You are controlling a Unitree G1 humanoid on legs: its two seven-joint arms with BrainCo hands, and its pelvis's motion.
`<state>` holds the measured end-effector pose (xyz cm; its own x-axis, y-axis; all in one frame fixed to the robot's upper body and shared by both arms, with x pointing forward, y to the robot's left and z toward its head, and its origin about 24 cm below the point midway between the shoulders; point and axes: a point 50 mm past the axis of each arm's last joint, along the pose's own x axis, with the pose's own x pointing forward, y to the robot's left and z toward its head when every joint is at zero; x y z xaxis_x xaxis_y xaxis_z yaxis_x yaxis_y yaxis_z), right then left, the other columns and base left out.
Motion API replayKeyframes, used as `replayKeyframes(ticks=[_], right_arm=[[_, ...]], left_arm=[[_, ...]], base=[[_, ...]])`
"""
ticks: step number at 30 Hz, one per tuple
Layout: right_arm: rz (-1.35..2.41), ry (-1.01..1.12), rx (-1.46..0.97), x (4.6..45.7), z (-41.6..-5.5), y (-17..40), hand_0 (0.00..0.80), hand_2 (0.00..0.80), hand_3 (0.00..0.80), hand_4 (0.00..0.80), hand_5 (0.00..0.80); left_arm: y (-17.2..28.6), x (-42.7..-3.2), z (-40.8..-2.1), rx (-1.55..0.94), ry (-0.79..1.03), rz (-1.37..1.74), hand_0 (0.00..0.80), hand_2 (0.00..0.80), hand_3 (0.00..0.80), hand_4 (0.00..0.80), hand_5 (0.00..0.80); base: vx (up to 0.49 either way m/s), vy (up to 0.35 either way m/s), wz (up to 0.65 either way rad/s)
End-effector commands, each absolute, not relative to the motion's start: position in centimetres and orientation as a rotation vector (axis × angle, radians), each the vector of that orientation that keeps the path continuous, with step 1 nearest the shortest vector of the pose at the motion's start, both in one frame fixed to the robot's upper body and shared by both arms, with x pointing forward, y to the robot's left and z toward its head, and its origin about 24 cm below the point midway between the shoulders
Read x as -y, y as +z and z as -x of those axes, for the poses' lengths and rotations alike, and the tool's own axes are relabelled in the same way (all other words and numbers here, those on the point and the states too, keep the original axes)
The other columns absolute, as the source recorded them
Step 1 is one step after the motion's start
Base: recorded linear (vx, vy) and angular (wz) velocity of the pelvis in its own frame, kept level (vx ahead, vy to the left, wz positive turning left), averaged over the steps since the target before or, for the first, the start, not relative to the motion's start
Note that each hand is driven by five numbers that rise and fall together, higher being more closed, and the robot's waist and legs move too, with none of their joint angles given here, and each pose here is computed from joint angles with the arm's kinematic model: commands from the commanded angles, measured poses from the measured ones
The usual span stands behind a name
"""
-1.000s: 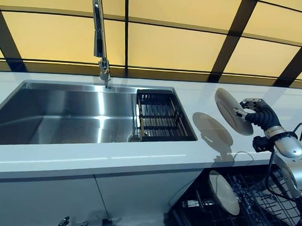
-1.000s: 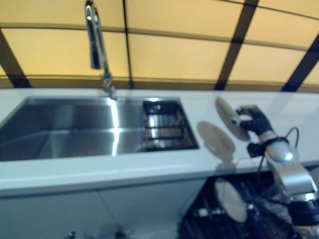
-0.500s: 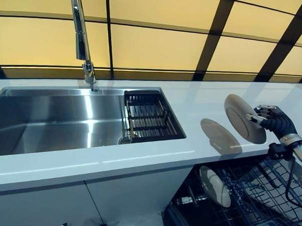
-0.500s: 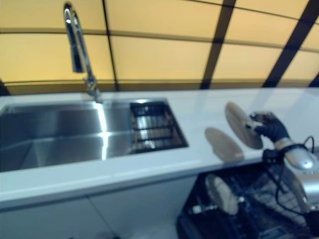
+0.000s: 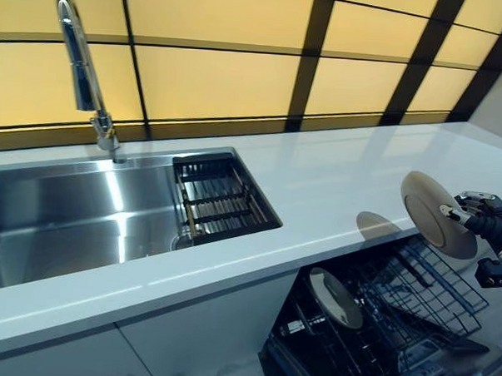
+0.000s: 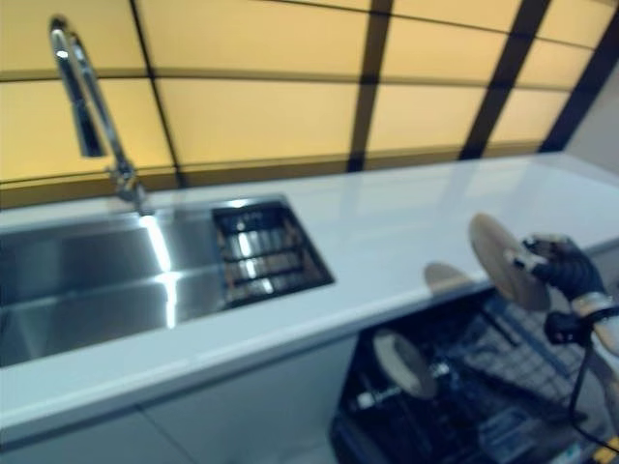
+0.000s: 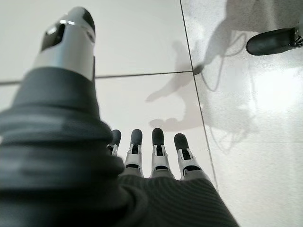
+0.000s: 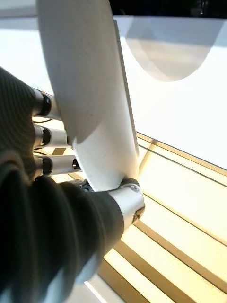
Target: Take plates into dishwasher
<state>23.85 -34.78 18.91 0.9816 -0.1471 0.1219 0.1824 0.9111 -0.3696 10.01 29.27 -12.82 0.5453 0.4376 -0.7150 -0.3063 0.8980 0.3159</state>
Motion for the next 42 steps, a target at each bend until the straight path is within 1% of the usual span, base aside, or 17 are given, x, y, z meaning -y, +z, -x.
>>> replayKeyframes(ticks=[1, 7, 16, 26, 31, 42], right_arm=[[0.377, -0.225, 0.307, 35.3, -23.2, 23.1, 0.8, 0.8, 0.8, 0.8, 0.8], [0.333, -0.247, 0.275, 36.5, -21.9, 22.1, 0.8, 0.8, 0.8, 0.8, 0.8], [0.291, -0.207, 0.185, 37.1, -21.3, 20.0, 0.8, 0.8, 0.8, 0.8, 0.8], [0.317, -0.133, -0.015, 36.6, -21.9, 15.9, 0.8, 0.8, 0.8, 0.8, 0.8], [0.346, -0.108, -0.113, 36.1, -22.8, 14.1, 0.8, 0.8, 0.8, 0.8, 0.8], [0.419, -0.099, -0.241, 35.9, -24.4, 11.9, 0.8, 0.8, 0.8, 0.8, 0.8]], left_arm=[[-11.7, -31.3, -11.3, -0.834, 0.481, -0.204, 0.0, 0.0, 0.0, 0.0, 0.0], [-11.7, -31.4, -11.4, -0.837, 0.473, -0.219, 0.0, 0.0, 0.0, 0.0, 0.0], [-11.4, -31.3, -12.1, -0.827, 0.446, -0.23, 0.0, 0.0, 0.0, 0.0, 0.0], [-11.4, -30.5, -13.0, -0.806, 0.403, -0.235, 0.0, 0.0, 0.0, 0.0, 0.0], [-11.2, -30.3, -13.5, -0.797, 0.38, -0.258, 0.0, 0.0, 0.0, 0.0, 0.0], [-10.6, -29.9, -14.9, -0.752, 0.334, -0.273, 0.0, 0.0, 0.0, 0.0, 0.0]], base=[[-0.003, -0.003, -0.08], [0.014, -0.016, -0.12], [0.01, -0.028, -0.14], [0.016, -0.032, -0.01], [0.016, -0.047, 0.0], [0.007, -0.035, 0.01]])
